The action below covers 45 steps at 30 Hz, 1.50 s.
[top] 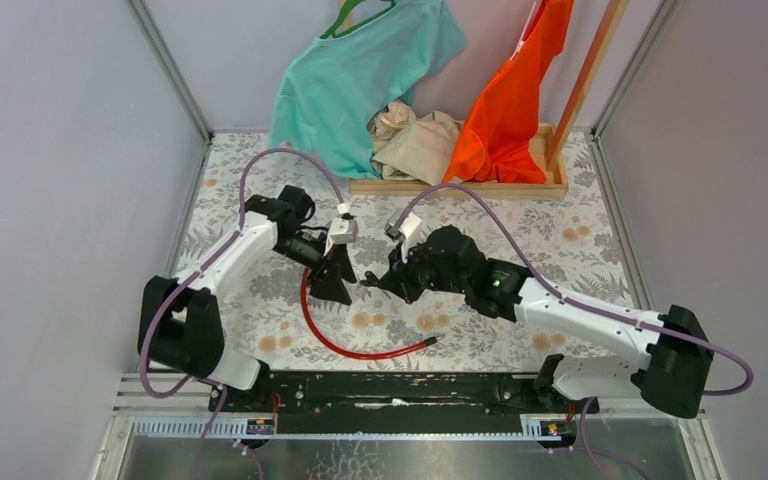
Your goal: Unlock with the key
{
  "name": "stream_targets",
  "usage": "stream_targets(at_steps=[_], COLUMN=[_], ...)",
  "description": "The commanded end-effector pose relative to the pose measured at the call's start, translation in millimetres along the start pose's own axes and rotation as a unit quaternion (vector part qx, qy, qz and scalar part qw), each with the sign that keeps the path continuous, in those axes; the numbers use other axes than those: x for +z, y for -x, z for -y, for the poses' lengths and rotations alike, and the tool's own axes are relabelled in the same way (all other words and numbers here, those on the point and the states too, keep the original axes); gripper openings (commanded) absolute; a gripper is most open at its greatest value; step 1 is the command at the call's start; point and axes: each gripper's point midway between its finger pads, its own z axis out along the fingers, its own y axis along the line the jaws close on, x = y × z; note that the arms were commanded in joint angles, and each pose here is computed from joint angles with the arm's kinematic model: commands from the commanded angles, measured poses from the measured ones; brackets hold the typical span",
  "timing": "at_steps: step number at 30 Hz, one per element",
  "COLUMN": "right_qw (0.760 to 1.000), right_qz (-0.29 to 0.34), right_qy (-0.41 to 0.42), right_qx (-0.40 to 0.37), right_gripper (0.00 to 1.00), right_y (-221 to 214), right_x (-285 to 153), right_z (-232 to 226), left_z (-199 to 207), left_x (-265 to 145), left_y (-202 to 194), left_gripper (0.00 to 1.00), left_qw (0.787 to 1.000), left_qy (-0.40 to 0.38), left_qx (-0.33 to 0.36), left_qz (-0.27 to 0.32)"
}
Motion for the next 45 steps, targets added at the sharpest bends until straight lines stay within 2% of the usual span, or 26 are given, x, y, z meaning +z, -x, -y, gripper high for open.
stream_targets(at_steps=[1, 4, 10, 11, 15, 16, 22, 28, 31, 35, 36, 38, 41, 42, 43, 44, 45], right_qw=[0.999, 0.998, 0.996, 0.996, 0.995, 0.995, 0.994, 0.994, 0.994, 0.994, 0.994, 0.993, 0.992, 0.991, 0.990, 0.989, 0.989], right_qz=[0.035, 0.041, 0.057, 0.058, 0.069, 0.071, 0.075, 0.078, 0.076, 0.074, 0.075, 0.079, 0.082, 0.084, 0.087, 0.090, 0.092], right_qy=[0.041, 0.054, 0.064, 0.066, 0.066, 0.066, 0.068, 0.070, 0.068, 0.068, 0.069, 0.074, 0.082, 0.087, 0.093, 0.100, 0.105], right_qx=[0.007, 0.012, 0.020, 0.022, 0.025, 0.025, 0.031, 0.034, 0.036, 0.043, 0.043, 0.046, 0.049, 0.051, 0.052, 0.054, 0.056], right_gripper=[0.00, 0.00, 0.00, 0.00, 0.00, 0.00, 0.00, 0.00, 0.00, 0.00, 0.00, 0.00, 0.00, 0.00, 0.00, 0.00, 0.00], right_y=[38.0, 46.7, 58.3, 59.8, 64.8, 65.5, 65.9, 67.3, 66.1, 63.3, 63.6, 66.0, 70.9, 74.1, 77.3, 80.8, 84.0], right_x=[-22.1, -28.6, -35.8, -36.6, -42.1, -43.4, -48.2, -52.1, -53.3, -53.5, -53.7, -54.6, -55.6, -57.1, -58.5, -60.4, -62.2], right_z=[-26.5, -34.2, -40.7, -41.8, -43.5, -43.6, -45.2, -46.8, -46.1, -45.9, -46.7, -48.5, -52.4, -55.1, -58.0, -61.4, -64.0], left_z=[3.6, 4.0, 20.1, 20.3, 15.1, 13.4, 17.2, 17.5, 16.6, 16.6, 19.6, 27.1, 36.7, 39.7, 43.2, 46.6, 50.8], left_x=[0.5, 0.6, 15.0, 15.9, 13.1, 12.0, 9.7, 6.4, 0.8, -7.1, -7.7, -6.5, -4.3, -5.3, -7.1, -9.1, -12.1], left_y=[14.1, 21.8, 27.5, 28.3, 26.6, 25.0, 23.3, 28.0, 32.4, 34.9, 34.9, 32.8, 30.8, 32.2, 35.2, 39.0, 43.7], left_gripper=[0.67, 0.67, 0.65, 0.63, 0.41, 0.38, 0.32, 0.13, 0.00, 0.00, 0.02, 0.20, 0.31, 0.43, 0.68, 0.76, 0.79], left_qw=[0.998, 0.994, 0.994, 0.994, 0.993, 0.992, 0.991, 0.989, 0.986, 0.983, 0.984, 0.986, 0.989, 0.989, 0.989, 0.988, 0.986], left_qy=[0.025, 0.048, 0.025, 0.028, 0.052, 0.059, 0.065, 0.076, 0.094, 0.117, 0.114, 0.103, 0.089, 0.090, 0.093, 0.095, 0.100], left_qx=[0.063, 0.093, 0.101, 0.102, 0.109, 0.111, 0.117, 0.124, 0.137, 0.137, 0.136, 0.128, 0.121, 0.118, 0.119, 0.124, 0.135], left_qz=[0.017, 0.020, 0.021, 0.020, 0.004, -0.003, -0.004, -0.006, -0.013, -0.024, -0.024, -0.021, -0.012, -0.009, -0.004, 0.000, 0.005])
